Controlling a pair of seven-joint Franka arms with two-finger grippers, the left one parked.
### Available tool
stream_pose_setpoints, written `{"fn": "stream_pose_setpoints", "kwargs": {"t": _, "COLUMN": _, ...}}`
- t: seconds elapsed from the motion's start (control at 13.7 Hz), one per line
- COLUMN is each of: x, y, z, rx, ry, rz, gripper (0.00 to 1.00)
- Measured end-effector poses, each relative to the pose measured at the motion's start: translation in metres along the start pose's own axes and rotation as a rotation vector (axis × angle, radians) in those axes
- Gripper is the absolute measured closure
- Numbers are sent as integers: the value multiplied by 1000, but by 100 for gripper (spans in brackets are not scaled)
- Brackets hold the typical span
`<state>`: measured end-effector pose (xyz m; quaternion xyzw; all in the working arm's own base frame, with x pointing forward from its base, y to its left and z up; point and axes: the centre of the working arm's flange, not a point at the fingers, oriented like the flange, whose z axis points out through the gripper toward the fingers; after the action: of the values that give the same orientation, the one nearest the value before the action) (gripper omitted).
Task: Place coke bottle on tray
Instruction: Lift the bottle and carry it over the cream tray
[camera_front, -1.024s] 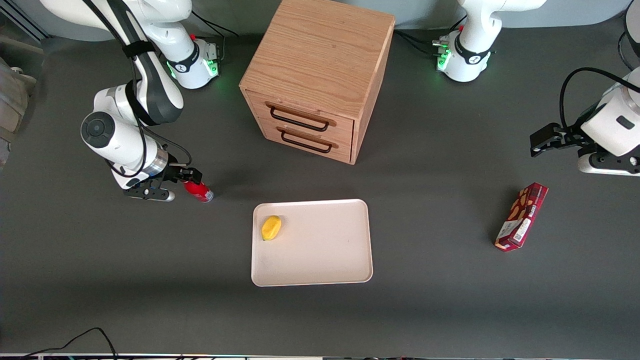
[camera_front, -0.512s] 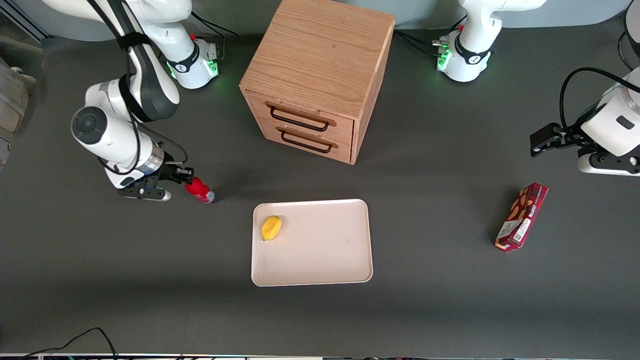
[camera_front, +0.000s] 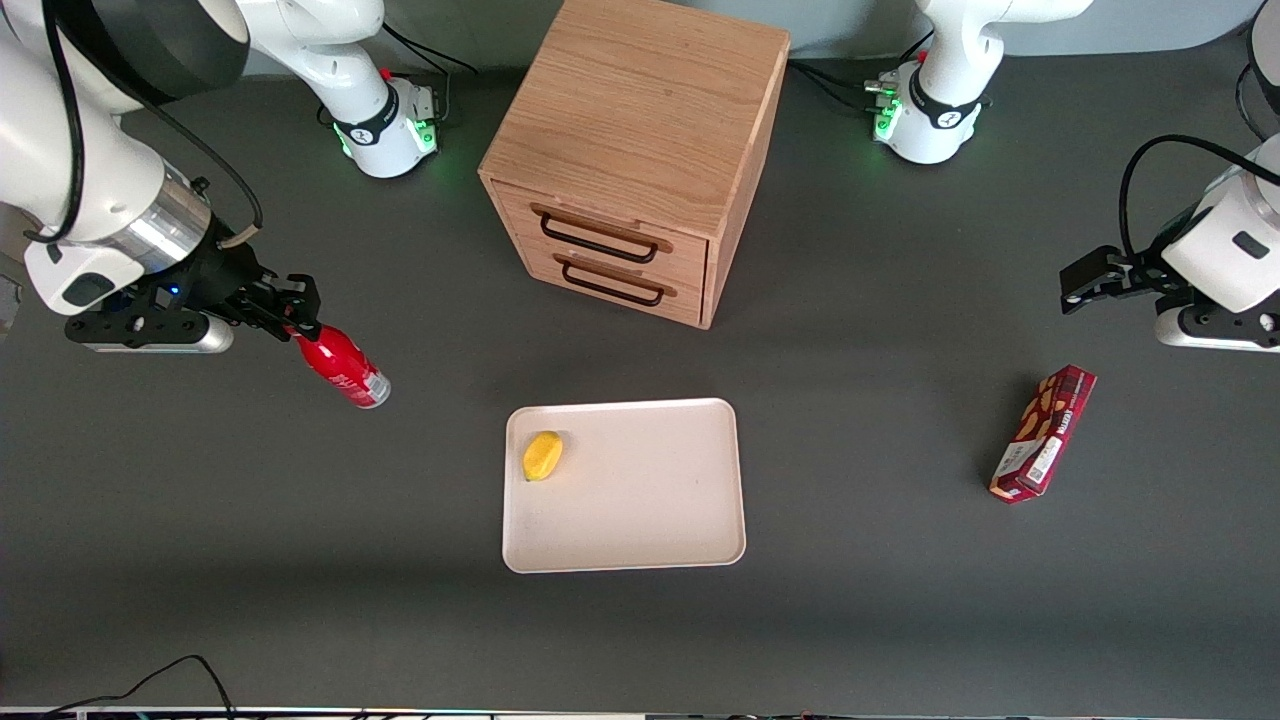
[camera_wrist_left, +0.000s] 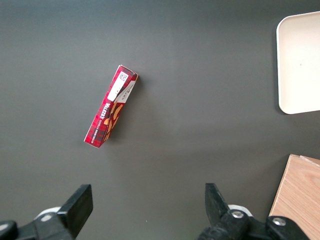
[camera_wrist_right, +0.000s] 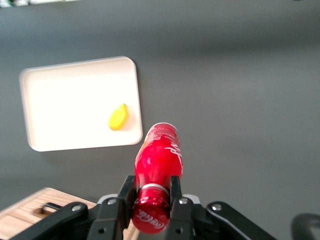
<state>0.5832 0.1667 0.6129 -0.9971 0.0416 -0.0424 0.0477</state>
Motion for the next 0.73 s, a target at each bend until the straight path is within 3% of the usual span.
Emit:
{"fn": "stream_pose_setpoints", "kwargs": {"t": 0.07, "x": 11, "y": -16, "z": 6, "rx": 17, "ry": -1, "rz": 8, "gripper": 68}}
{"fn": "stream_pose_setpoints", "kwargs": {"t": 0.37, "x": 56, "y": -80, "z": 86, "rx": 43, "ry": -66, "rz": 96, "gripper": 68}}
{"fn": "stream_pose_setpoints", "kwargs": {"t": 0.73, "x": 102, "y": -106, "z": 208, "rx": 52, "ry": -15, "rz": 155, "gripper": 68}}
